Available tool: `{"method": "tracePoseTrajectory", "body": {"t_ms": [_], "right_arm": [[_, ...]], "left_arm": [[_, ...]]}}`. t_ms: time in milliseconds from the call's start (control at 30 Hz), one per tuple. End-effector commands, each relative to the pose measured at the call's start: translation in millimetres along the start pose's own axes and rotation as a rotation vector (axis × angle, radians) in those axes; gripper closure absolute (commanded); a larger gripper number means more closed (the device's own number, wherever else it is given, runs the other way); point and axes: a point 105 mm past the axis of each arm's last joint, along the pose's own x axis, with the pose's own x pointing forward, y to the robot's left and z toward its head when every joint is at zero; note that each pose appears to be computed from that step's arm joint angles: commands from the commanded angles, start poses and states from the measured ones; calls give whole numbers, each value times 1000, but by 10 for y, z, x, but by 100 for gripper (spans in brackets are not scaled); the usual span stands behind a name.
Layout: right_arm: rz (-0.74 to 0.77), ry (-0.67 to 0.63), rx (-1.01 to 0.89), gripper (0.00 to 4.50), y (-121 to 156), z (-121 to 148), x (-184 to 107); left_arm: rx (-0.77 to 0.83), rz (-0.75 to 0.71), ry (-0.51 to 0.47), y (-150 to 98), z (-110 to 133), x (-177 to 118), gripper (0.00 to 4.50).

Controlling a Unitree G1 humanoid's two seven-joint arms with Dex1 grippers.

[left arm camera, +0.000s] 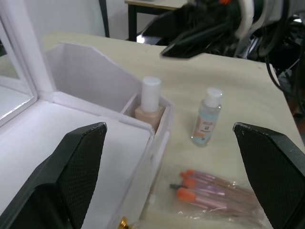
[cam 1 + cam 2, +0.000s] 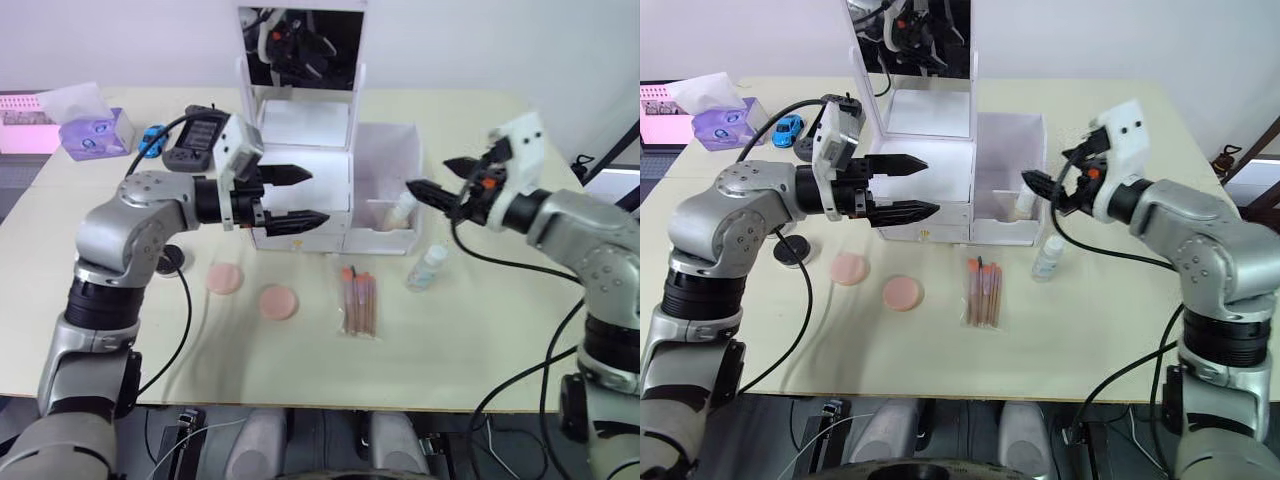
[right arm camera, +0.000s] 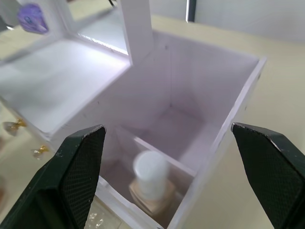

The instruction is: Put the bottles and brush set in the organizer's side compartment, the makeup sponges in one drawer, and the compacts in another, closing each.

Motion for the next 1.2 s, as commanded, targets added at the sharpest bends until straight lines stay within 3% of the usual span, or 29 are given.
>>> {"method": "tracePoseTrajectory", "body": {"t_ms": [33, 300, 433, 567, 700, 833, 967, 1067, 1200], "right_arm": [[-14, -67, -72, 5, -199, 197, -274], [4, -14, -173, 5, -477, 30, -754], [-77, 72, -157, 5, -787, -400, -1169], [-185, 46, -133, 5, -984, -589, -1445], [-222, 43, -115, 5, -1051, -732, -1537], [-217, 33, -119, 5, -1054, -738, -1526], [-179, 24, -123, 5, -983, -645, -1460], [-125, 53, -146, 5, -859, -576, -1385], [0, 32, -140, 5, -552, -348, -1195]], "left_arm": [[44, 86, -4, 153, 41, -268, 0], [50, 270, 46, 449, -213, -1051, 0], [-27, 455, 177, 571, -534, -1776, 0], [-63, 574, 155, 619, -595, -2186, 0], [-91, 638, 148, 615, -675, -2436, 0], [-89, 655, 134, 623, -688, -2493, 0], [-61, 604, 61, 669, -547, -2315, 0], [-70, 476, -44, 629, -339, -2077, 0], [-79, 247, -63, 446, -170, -1673, 0]]}}
